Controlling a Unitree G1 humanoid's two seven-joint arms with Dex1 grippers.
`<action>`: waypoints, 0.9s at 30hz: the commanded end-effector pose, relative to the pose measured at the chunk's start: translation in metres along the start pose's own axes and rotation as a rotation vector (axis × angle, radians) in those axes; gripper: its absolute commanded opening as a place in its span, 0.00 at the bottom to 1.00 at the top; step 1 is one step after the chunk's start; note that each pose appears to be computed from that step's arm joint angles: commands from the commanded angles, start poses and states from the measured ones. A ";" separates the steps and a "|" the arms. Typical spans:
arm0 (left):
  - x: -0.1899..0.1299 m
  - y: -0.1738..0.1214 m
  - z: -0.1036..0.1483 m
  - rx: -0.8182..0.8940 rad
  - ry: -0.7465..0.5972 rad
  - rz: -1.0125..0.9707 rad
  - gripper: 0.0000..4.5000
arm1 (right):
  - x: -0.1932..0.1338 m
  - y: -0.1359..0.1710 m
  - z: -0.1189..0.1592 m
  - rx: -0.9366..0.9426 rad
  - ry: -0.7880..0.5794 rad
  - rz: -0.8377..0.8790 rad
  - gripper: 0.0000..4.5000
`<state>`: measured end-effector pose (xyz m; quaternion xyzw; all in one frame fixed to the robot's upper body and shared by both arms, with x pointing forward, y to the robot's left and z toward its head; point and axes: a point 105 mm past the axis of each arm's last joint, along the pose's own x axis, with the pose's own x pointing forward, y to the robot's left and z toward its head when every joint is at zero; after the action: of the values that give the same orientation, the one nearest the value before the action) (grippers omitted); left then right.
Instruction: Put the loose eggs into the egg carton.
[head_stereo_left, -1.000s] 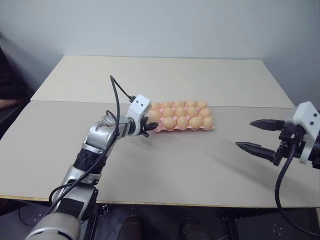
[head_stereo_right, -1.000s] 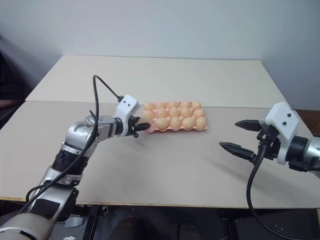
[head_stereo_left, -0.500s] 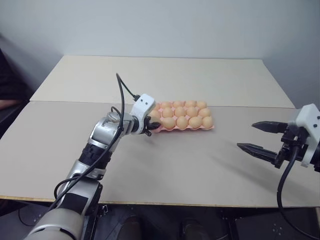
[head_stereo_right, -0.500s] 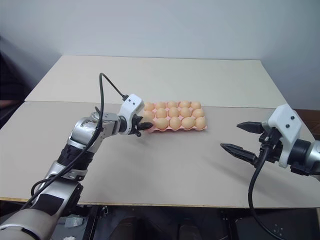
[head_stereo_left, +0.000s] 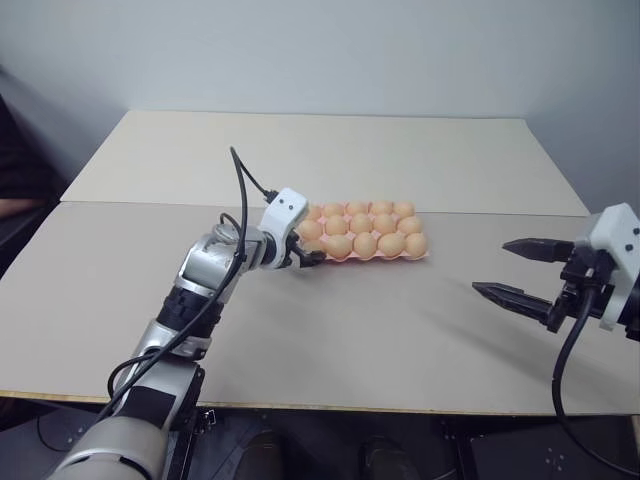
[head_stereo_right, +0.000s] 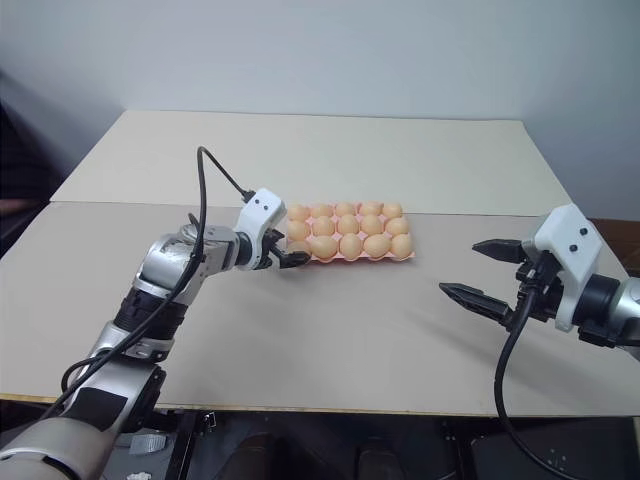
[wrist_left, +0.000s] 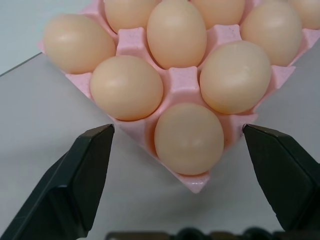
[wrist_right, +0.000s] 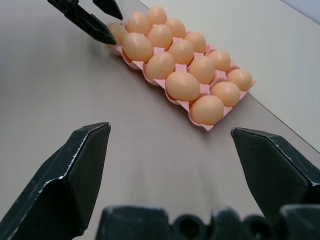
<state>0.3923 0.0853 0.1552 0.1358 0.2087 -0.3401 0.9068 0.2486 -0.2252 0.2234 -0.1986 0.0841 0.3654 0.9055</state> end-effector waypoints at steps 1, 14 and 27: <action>-0.022 0.007 0.031 0.049 -0.099 0.026 1.00 | 0.001 0.002 0.008 -0.027 -0.018 0.016 1.00; -0.159 0.066 0.025 0.105 -0.209 0.002 1.00 | -0.013 -0.032 0.008 -0.048 0.000 -0.046 1.00; -0.258 0.078 -0.009 -0.020 -0.198 -0.039 1.00 | -0.073 -0.089 -0.006 -0.059 0.099 -0.185 1.00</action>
<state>0.2712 0.2933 0.2676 0.0795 0.1443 -0.3615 0.9177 0.2585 -0.3320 0.2514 -0.2223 0.1170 0.2731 0.9286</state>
